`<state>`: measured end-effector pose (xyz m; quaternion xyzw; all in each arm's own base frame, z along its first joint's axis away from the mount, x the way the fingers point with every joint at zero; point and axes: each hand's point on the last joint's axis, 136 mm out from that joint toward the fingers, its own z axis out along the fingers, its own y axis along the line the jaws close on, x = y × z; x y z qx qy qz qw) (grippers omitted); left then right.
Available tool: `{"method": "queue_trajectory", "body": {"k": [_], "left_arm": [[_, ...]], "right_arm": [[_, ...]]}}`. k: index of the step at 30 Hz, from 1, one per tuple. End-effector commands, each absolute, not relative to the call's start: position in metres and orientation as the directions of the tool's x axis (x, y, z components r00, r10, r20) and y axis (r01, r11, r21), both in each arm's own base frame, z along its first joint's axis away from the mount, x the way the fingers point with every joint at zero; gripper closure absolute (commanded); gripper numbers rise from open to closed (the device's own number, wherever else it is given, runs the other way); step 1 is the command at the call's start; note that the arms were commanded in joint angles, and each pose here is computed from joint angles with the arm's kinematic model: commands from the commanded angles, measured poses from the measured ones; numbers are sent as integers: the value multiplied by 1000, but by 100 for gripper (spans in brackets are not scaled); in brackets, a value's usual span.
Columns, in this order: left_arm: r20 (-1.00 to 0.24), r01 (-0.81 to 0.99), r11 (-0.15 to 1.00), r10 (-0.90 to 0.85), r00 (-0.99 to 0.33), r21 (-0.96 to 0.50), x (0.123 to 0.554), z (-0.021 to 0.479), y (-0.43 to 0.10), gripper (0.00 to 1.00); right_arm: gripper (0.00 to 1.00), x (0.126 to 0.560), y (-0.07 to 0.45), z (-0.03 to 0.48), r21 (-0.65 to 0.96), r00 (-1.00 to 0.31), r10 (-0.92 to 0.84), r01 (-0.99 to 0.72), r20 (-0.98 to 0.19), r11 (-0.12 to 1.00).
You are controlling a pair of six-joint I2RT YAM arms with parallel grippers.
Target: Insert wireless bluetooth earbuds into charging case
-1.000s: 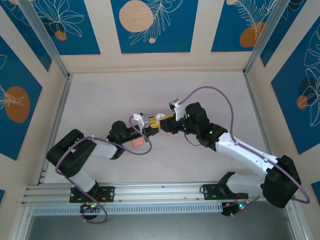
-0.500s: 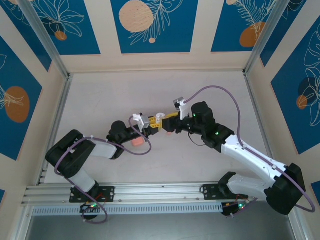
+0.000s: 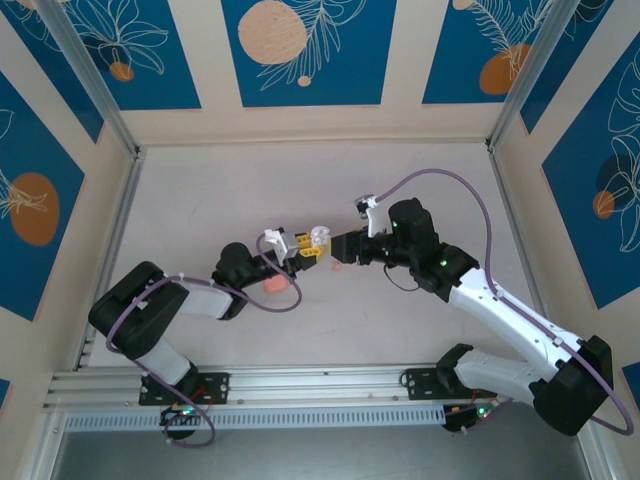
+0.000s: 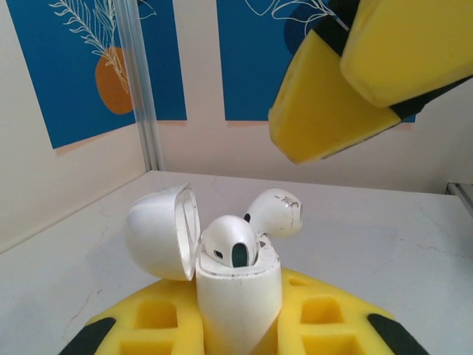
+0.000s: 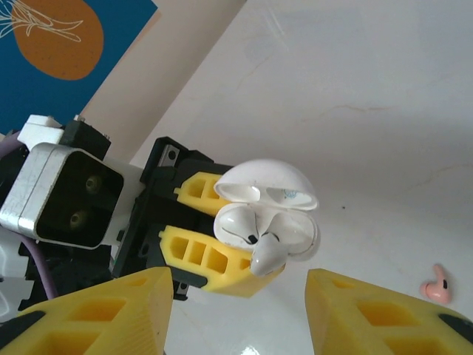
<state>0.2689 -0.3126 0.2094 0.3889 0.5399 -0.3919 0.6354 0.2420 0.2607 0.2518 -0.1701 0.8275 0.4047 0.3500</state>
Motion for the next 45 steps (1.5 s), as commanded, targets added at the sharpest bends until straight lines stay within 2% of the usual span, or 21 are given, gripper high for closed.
{"method": "queue_trajectory", "body": {"k": [1,13,25,45], "left_arm": [[-979,916,385,-114,168,112,262,226,-312,92],[-980,918,382,-116,162,106,261,226,-312,92],[-980,917,384,-117,162,105,261,226,-311,92],[-980,918,382,-117,159,104,259,225,-311,92]], "right_arm": [[49,234,260,253,586,-726,4,-552,-688,593],[64,239,267,250,593,-735,-11,-556,-678,582],[66,243,272,247,591,-736,-24,-562,-677,578],[76,251,271,242,566,-727,-27,-557,-686,608]]}}
